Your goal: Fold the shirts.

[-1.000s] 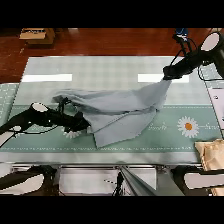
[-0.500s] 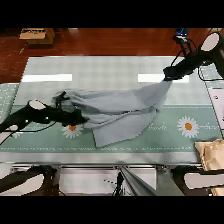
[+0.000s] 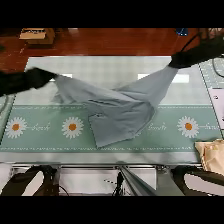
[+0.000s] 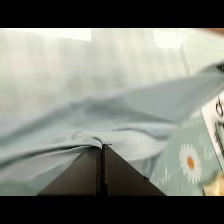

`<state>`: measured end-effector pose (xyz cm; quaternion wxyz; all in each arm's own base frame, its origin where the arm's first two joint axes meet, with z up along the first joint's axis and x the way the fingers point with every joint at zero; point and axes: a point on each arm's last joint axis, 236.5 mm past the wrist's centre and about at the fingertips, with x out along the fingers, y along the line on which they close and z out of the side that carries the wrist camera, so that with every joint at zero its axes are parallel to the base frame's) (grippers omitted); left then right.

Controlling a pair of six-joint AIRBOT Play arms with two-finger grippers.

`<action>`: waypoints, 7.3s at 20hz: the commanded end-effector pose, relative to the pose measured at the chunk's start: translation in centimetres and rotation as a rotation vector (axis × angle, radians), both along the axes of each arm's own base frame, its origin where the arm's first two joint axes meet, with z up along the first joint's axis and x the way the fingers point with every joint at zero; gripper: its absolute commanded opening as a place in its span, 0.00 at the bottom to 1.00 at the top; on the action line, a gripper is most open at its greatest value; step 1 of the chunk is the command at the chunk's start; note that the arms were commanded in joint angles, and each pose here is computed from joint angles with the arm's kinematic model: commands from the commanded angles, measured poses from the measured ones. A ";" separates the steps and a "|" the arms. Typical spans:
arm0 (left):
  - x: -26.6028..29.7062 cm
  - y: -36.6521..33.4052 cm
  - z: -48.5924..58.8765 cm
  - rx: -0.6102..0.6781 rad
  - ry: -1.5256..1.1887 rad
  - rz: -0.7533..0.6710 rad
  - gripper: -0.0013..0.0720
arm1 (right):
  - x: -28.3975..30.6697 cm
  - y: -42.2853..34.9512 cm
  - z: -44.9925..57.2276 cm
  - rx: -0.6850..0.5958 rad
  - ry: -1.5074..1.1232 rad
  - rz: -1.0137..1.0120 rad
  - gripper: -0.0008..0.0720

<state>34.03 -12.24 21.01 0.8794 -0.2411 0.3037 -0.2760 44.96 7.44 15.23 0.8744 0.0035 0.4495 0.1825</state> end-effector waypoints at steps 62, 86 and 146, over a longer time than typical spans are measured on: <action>-15.8 4.5 -24.8 -0.106 1.031 0.007 0.86 | -6.7 -18.1 -8.1 0.079 0.421 -0.375 0.62; -17.4 -1.6 -34.7 0.044 1.122 -0.052 0.05 | -9.0 -19.2 -9.7 0.015 0.455 -0.397 0.62; -12.5 6.4 5.3 0.418 0.137 0.177 0.04 | -16.8 -8.7 16.9 0.059 -0.074 -0.258 0.06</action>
